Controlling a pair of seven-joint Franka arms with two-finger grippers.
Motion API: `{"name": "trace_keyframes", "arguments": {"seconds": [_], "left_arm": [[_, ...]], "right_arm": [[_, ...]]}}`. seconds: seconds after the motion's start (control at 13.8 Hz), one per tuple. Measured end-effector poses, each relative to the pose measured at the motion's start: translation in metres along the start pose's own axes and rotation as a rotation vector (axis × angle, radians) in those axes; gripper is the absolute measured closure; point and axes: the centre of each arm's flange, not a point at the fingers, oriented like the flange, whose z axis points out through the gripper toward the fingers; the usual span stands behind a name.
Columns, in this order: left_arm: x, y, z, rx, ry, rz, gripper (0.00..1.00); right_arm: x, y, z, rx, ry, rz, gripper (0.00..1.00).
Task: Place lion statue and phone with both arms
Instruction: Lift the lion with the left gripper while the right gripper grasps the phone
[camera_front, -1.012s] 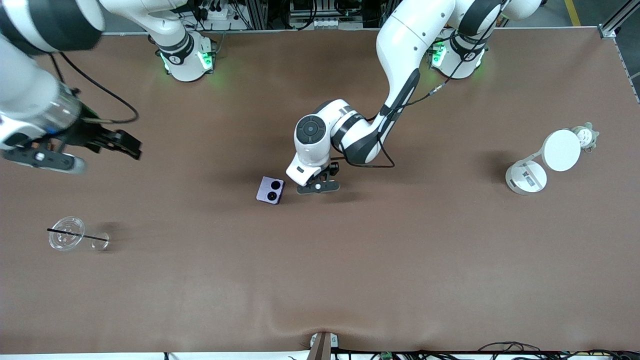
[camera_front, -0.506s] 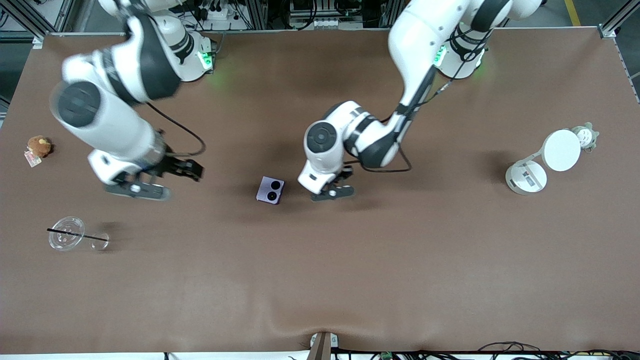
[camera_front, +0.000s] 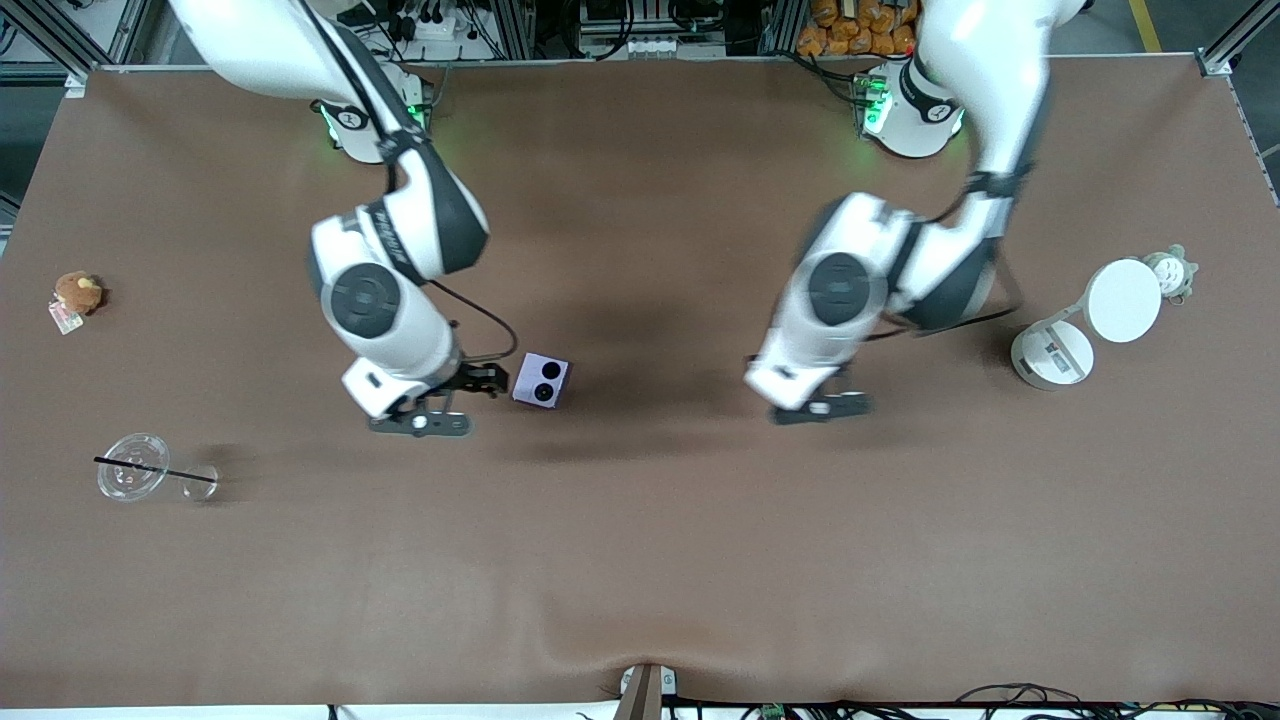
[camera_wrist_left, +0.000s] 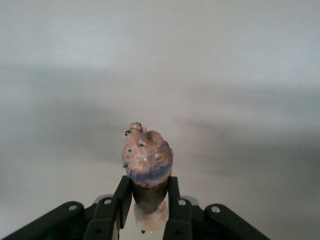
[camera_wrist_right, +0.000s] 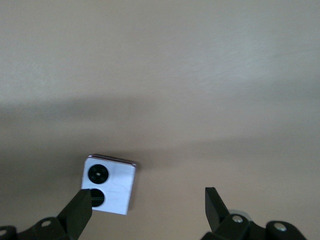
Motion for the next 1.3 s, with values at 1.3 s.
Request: {"name": "trace_keyframes", "arguments": {"seconds": [1.3], "left_arm": [[-0.012, -0.293, 0.117, 0.069, 0.017, 0.217, 0.67]], "right_arm": [[-0.039, -0.072, 0.137, -0.048, -0.045, 0.057, 0.0]]}}
